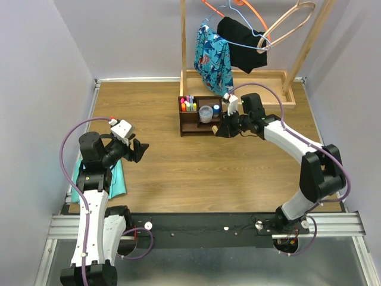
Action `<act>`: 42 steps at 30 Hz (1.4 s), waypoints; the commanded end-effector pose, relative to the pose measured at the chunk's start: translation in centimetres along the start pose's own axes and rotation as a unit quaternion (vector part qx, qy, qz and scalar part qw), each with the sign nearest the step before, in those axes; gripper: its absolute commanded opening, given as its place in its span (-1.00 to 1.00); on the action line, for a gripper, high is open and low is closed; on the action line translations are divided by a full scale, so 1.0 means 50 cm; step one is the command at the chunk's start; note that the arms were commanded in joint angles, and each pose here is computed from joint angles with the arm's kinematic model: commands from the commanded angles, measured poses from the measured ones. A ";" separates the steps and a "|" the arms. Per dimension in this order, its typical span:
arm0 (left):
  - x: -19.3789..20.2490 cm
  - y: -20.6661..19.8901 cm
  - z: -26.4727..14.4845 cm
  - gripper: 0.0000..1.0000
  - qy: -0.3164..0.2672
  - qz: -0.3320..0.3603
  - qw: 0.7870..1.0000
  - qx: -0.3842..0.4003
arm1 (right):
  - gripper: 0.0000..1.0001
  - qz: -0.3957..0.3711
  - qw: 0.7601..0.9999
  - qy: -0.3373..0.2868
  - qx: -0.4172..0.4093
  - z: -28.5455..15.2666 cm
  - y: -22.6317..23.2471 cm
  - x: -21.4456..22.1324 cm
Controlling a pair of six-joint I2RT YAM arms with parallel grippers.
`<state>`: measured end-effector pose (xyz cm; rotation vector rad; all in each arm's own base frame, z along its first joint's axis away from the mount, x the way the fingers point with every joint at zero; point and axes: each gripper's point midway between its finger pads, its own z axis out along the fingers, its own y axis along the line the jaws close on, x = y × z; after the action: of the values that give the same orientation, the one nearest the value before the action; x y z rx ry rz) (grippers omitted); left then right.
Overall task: Sort the stationery into containers
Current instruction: Place the stationery in the storage box.
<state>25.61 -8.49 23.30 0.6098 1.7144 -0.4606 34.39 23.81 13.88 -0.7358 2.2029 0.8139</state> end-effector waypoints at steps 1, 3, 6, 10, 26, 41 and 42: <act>0.003 0.029 -0.001 0.51 0.002 -0.004 1.000 -0.028 | -0.78 0.044 0.999 -0.015 -0.009 0.038 -0.002 -0.034; -0.005 0.035 -0.001 0.51 -0.002 -0.003 1.000 -0.031 | -0.78 0.054 0.998 -0.012 -0.002 0.047 -0.012 -0.031; -0.008 0.041 -0.006 0.51 -0.002 0.001 0.999 -0.039 | -0.78 0.061 0.998 -0.008 0.005 0.060 -0.023 -0.023; 0.004 0.037 -0.011 0.51 0.004 0.002 0.999 -0.041 | -0.78 0.069 0.997 -0.011 0.024 0.070 -0.040 -0.023; 0.030 0.036 -0.008 0.51 0.006 -0.007 0.999 -0.043 | -0.78 0.090 0.990 0.002 0.107 0.103 -0.118 -0.003; 0.043 0.040 -0.002 0.51 0.010 -0.013 0.999 -0.045 | -0.78 0.090 0.987 -0.013 0.135 0.140 -0.155 -0.029; 0.041 0.040 -0.002 0.51 0.007 -0.012 0.999 -0.045 | -0.78 0.088 0.987 -0.013 0.137 0.143 -0.156 -0.032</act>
<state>26.10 -6.93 21.44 0.5496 1.7540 -0.4133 41.24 23.60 7.57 -0.4191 2.3685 0.6304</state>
